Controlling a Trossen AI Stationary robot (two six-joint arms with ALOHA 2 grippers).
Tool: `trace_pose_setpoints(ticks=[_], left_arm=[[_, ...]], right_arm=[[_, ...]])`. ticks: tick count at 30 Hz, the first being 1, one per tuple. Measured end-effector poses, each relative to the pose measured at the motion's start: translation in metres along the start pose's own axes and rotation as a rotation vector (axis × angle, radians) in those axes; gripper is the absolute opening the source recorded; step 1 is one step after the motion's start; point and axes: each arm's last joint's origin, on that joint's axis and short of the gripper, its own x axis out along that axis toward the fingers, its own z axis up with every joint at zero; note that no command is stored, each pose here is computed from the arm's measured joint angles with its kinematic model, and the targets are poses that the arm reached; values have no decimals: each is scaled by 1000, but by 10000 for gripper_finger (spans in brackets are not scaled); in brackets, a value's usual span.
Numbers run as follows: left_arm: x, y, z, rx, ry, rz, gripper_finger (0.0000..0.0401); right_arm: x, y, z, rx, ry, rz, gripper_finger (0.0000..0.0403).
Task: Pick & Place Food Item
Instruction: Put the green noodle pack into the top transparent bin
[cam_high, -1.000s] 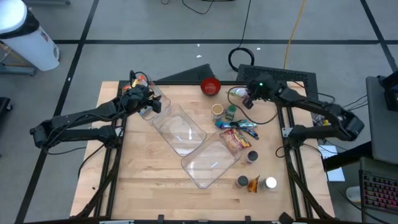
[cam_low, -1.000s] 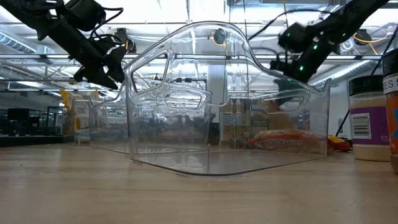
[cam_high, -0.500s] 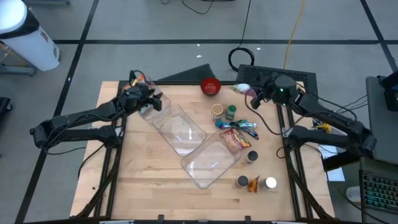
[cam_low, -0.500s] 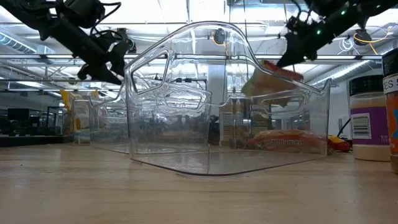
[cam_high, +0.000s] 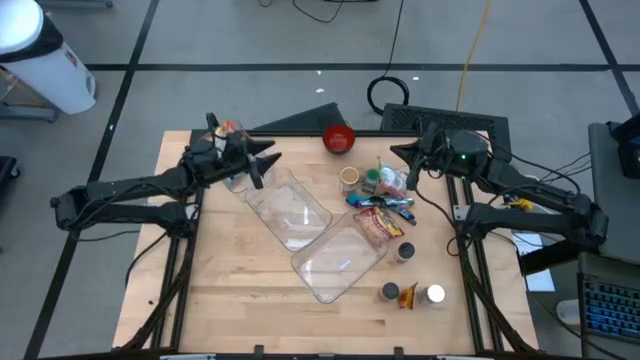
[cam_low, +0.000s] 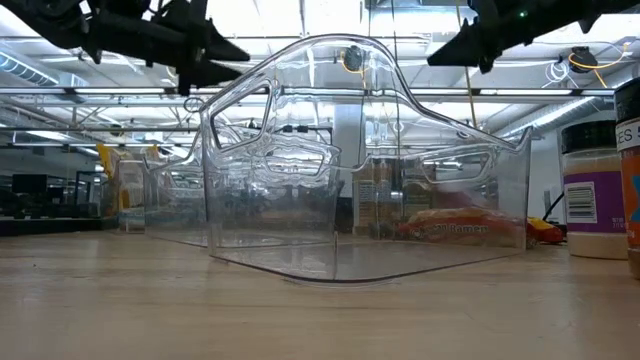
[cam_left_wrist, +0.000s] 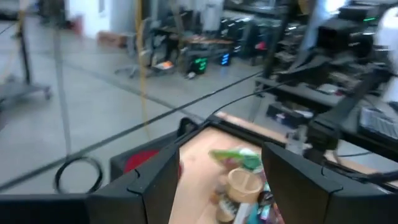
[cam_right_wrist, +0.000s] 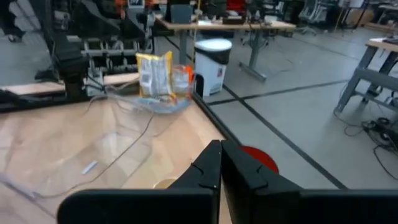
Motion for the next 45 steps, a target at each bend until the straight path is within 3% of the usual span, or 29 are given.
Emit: trace_pose_setpoints(ticks=[6, 10, 16, 21, 30, 39, 45], left_arm=[[10, -6, -12, 44, 60, -24, 237], [17, -5, -21, 44, 103, -18, 237], [23, -3, -30, 44, 146, -10, 237], [23, -3, -31, 44, 147, -10, 237], [23, -3, -31, 44, 147, -4, 237], [23, -2, -31, 43, 150, -4, 237], [23, -2, -31, 46, 151, -4, 237]], right_arm=[[4, 1, -13, 3, 133, 4, 25], [8, 1, -30, -40, 261, -26, 85], [23, 9, -80, -106, 451, 24, 184], [36, 15, -115, -175, 583, -28, 224], [57, 7, -131, -246, 637, -52, 203], [64, -10, -149, -145, 731, -2, 167], [65, -11, -151, -144, 739, -7, 114]])
